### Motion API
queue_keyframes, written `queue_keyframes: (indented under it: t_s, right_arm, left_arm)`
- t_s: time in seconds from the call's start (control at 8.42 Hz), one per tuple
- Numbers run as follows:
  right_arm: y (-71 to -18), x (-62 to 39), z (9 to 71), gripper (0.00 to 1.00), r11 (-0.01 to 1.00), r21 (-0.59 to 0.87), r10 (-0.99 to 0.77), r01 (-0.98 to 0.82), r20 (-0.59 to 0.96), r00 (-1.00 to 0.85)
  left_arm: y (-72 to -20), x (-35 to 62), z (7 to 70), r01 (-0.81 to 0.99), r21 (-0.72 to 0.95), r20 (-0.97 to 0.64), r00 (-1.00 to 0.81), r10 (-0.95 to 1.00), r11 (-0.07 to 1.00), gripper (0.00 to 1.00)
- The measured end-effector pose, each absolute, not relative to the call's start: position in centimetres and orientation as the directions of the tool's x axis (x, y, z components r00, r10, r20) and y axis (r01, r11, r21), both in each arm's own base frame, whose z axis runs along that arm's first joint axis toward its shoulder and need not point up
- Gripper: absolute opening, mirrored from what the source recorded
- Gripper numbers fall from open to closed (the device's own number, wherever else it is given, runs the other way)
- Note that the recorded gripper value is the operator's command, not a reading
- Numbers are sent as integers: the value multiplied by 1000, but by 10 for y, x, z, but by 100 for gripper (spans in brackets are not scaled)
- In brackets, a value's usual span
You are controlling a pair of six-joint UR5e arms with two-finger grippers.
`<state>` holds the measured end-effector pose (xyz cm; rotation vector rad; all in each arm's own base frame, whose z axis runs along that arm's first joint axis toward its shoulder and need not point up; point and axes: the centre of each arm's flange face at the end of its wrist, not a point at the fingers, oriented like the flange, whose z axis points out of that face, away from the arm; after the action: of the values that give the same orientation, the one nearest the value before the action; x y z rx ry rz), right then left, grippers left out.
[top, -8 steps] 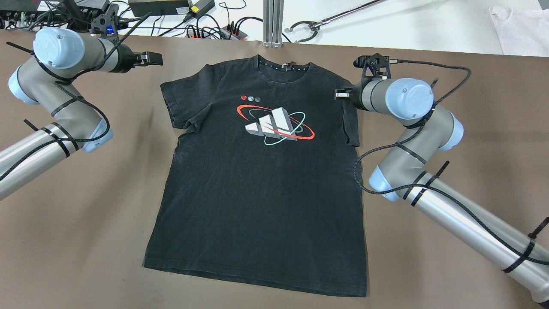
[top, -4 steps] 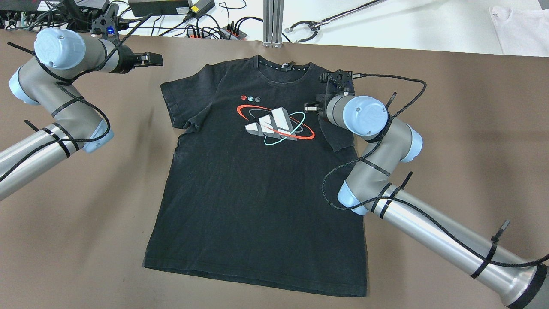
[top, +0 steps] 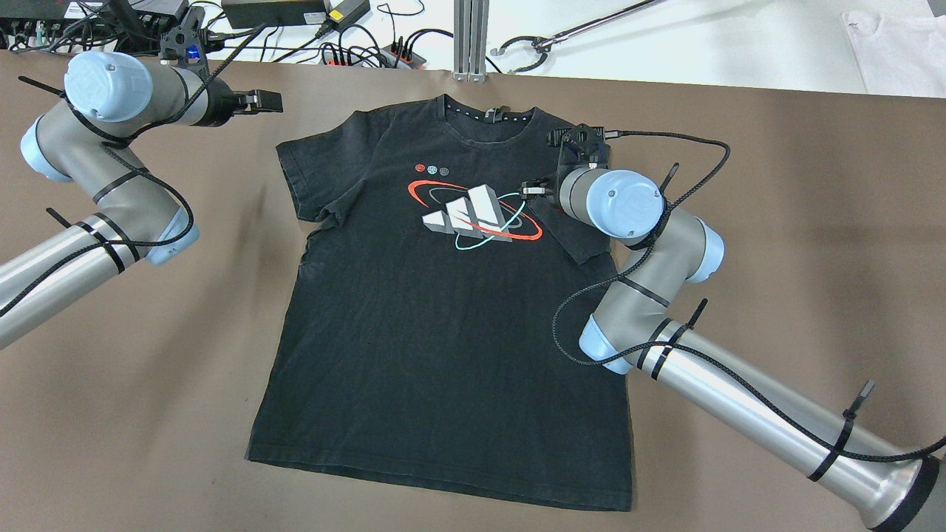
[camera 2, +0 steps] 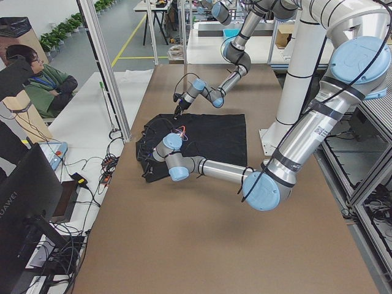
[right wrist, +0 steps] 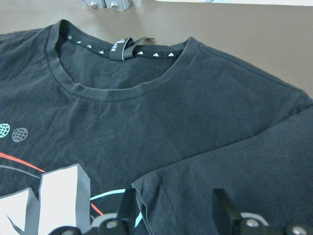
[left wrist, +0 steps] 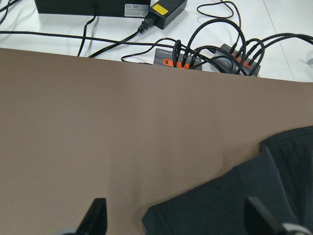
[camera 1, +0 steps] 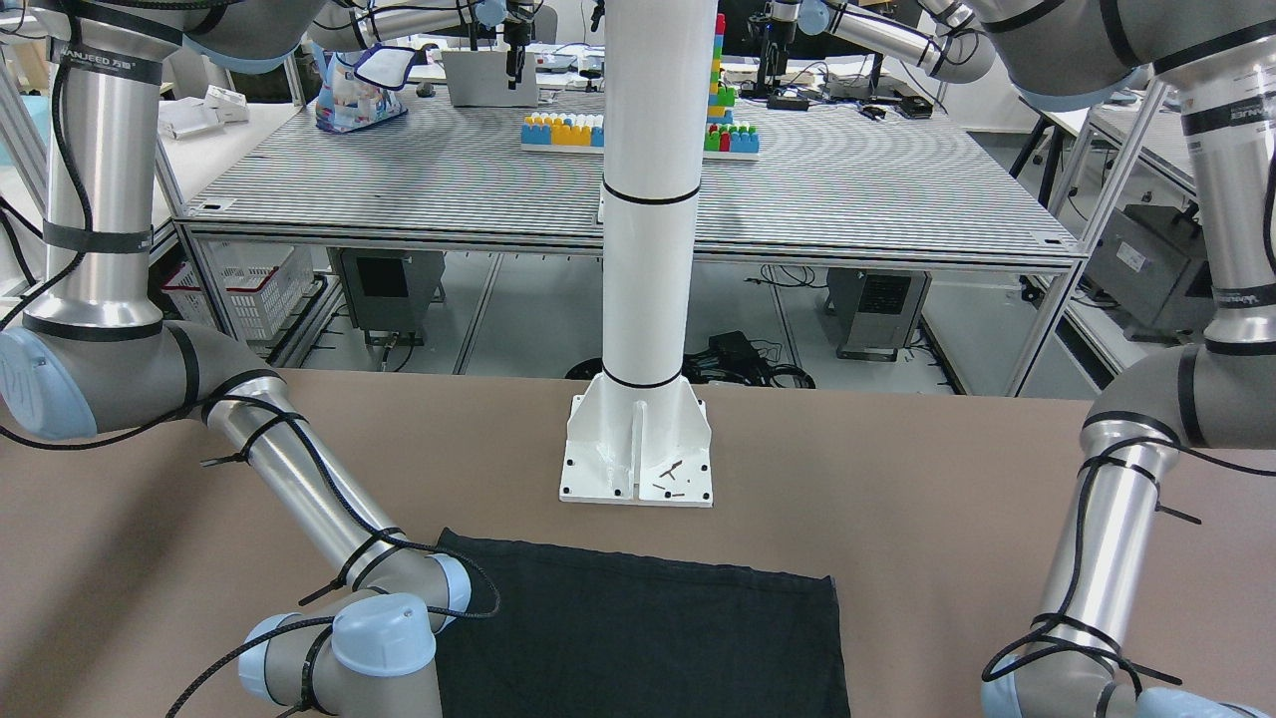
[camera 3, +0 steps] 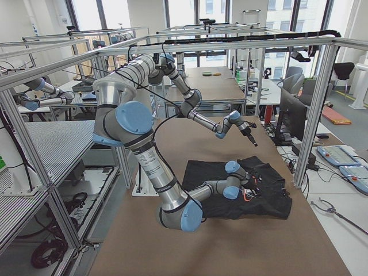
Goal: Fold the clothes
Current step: 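Move the right gripper inward over the shirt's shoulder seam, then position both grippers at the shoulder edges beside the collar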
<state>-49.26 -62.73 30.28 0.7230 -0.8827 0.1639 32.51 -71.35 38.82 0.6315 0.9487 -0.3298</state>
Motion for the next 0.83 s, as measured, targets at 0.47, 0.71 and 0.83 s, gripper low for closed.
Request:
queue_keyframes:
  t_s: [0.47,0.71,0.83]
  right_arm:
    - [-635,-477,308,94,767,484,-140,-420,766,627]
    - [-641,-455,311,94,782,464,-141,-415,781,609]
    - [-639,-446,313,94,783,462,-143,-416,785,602]
  left_arm:
    - [-713,329,378,531,355,-843,538,17,770,100]
    - [-704,344,390,502,399,-826,560,63,768,100]
    - [-700,360,400,465,472,-779,617,108,749,100]
